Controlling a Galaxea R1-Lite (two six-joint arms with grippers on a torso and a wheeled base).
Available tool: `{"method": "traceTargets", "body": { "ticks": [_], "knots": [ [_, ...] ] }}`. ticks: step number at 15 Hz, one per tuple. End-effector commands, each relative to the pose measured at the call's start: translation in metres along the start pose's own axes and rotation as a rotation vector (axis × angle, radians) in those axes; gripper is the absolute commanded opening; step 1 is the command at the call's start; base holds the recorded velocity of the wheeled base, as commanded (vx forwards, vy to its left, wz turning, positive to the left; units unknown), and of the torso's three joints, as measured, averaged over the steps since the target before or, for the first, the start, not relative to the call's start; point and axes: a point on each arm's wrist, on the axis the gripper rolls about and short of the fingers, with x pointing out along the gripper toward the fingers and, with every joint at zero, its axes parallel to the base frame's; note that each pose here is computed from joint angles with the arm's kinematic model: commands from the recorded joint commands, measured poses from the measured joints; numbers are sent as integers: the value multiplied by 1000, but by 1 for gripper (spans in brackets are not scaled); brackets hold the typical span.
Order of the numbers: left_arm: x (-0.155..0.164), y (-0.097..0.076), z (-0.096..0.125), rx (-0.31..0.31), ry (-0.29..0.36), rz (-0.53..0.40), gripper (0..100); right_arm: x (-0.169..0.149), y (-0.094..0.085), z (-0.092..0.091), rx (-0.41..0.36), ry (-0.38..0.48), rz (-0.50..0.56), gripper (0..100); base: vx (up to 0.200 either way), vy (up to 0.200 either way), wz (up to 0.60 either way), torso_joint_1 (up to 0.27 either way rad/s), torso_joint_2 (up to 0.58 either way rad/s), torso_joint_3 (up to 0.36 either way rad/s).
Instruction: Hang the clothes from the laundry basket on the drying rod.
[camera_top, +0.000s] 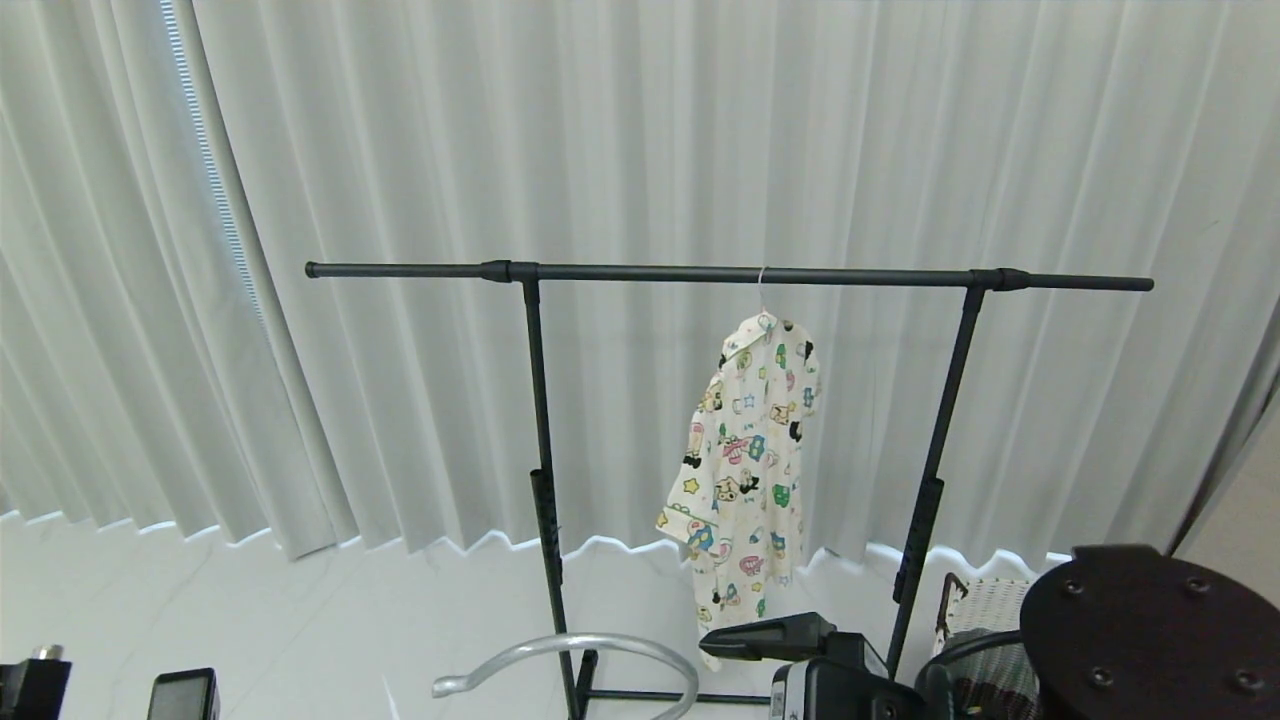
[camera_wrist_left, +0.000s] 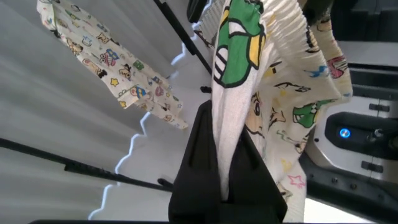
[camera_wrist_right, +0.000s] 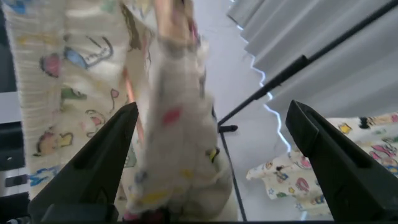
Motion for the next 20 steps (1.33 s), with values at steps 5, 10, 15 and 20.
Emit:
{"method": "traceTargets", "body": {
  "ticks": [5,10,15,20],
  "knots": [
    [1,1,3,8,-35,15,0,1,4,-1,-1,9,21,0,0,0,0,0,0,0],
    [0,1,3,10,-40,15,0,-1,2,0,-5,1,6,0,0,0,0,0,0,0],
    [1,1,2,1,-34,13,100,-12,2,4,-71,-24,-1,0,0,0,0,0,0,0],
    [5,-6,-15,-13,20,-6,100,-35,-22,-4,-207,0,-99,0,0,0,0,0,0,0]
  ]
}}
